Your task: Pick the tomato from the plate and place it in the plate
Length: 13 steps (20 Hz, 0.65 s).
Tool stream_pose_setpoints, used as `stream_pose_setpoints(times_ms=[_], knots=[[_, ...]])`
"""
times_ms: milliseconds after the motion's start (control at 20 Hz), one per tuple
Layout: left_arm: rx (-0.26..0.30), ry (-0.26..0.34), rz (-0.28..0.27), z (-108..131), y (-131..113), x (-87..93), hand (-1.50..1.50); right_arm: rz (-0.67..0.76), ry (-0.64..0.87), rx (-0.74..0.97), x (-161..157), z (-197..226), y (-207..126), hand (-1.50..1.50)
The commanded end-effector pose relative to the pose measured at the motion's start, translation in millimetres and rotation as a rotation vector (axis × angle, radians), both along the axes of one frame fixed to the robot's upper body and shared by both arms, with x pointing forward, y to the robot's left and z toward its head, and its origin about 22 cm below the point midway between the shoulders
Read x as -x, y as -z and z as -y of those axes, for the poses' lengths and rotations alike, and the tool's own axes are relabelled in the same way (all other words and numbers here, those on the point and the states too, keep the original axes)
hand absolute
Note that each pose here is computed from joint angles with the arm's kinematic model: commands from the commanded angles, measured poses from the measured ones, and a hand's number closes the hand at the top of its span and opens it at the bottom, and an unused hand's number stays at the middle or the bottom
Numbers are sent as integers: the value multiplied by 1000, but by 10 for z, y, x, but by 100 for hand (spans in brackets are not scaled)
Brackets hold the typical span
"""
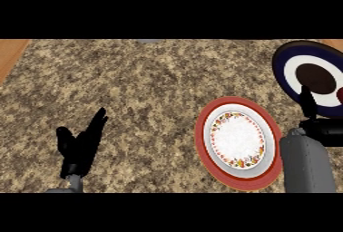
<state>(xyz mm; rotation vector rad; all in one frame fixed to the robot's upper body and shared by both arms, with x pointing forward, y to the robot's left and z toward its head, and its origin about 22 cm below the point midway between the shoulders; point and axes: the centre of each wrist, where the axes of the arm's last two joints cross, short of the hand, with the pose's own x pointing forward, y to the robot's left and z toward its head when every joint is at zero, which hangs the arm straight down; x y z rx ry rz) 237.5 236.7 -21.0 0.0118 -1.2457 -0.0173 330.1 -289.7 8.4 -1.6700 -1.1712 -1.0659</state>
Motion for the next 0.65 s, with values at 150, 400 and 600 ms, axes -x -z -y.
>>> stream_pose_setpoints(times_ms=[150,400,600], knots=[[-2,42,-43,76,124,15,0,-42,-54,-35,-24,-221,209,-150],[3,24,-64,3,211,155,0,-65,-50,-67,179,-199,346,-150],[14,23,-44,26,88,55,0,-63,-50,-78,83,-223,316,-150]])
